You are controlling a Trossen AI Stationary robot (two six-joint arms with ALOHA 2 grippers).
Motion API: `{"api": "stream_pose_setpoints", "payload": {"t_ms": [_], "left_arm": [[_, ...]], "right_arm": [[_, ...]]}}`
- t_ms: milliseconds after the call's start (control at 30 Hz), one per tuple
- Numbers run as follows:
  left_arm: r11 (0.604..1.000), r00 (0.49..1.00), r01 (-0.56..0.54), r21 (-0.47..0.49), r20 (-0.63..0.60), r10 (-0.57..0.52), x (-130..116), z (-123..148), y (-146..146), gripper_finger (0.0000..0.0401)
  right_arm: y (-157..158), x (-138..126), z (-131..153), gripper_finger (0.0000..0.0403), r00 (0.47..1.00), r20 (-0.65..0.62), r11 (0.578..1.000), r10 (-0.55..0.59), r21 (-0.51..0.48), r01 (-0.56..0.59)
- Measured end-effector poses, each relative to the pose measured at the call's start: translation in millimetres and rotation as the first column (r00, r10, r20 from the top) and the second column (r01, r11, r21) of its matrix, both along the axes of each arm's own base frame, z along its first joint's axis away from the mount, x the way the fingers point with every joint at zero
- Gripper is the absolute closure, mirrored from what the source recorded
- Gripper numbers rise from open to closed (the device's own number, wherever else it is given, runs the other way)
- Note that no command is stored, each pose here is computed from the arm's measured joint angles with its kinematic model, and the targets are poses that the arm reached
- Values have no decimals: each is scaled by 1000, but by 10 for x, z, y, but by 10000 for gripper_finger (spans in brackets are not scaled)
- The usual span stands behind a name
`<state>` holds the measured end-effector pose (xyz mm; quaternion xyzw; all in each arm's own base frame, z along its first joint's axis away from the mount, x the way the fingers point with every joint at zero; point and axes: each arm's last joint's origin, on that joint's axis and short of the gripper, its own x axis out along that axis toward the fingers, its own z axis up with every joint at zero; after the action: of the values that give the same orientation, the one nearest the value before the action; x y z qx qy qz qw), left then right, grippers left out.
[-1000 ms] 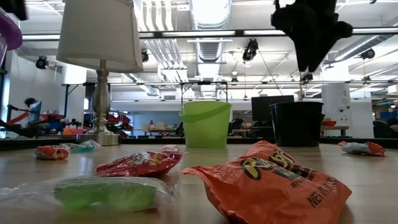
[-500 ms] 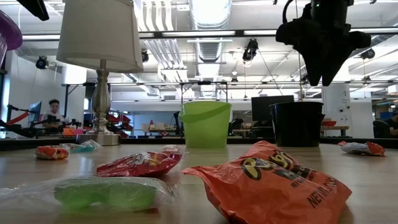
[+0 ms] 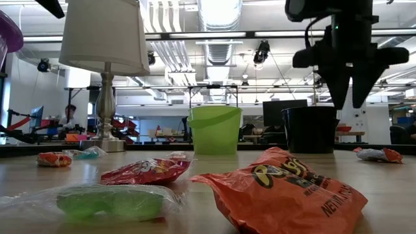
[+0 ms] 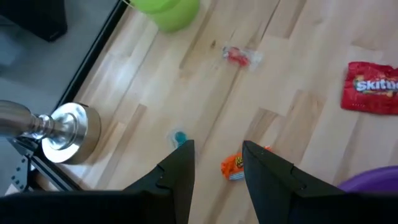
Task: Sort candy
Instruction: Put the orange chocolate into the green bucket
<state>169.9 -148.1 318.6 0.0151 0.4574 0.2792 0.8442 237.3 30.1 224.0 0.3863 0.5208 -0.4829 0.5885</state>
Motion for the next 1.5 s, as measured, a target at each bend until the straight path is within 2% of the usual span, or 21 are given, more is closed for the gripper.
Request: {"api": "stream_pose_setpoints", "payload": {"t_ms": [267, 500, 767, 900, 1133, 1267, 1500], "left_arm": [[997, 999, -17, 71, 44, 14, 74, 19, 91, 284], [989, 993, -101, 105, 73, 93, 194, 32, 260, 284], [978, 989, -146, 146, 41, 142, 290, 71, 507, 285], [973, 983, -169, 158, 92, 156, 242, 158, 607, 285], [977, 969, -192, 87, 177, 175, 30, 347, 743, 285], [979, 958, -197, 48, 221, 182, -98, 440, 820, 285], [980, 941, -199, -7, 279, 193, -283, 554, 926, 285]], "right_arm": [[5, -136, -266, 231, 991, -65, 993, -118, 22, 119], [-3, -172, -478, 232, 992, -27, 992, -123, 30, 124], [-15, -254, -687, 232, 990, -12, 989, -142, 33, 142], [-18, -266, -783, 232, 990, 26, 989, -142, 42, 141], [-23, -304, -915, 233, 987, 76, 989, -142, 58, 138], [-24, -314, -927, 265, 989, 72, 990, -131, 61, 127], [-20, -299, -917, 372, 992, 74, 993, -98, 69, 93]]}}
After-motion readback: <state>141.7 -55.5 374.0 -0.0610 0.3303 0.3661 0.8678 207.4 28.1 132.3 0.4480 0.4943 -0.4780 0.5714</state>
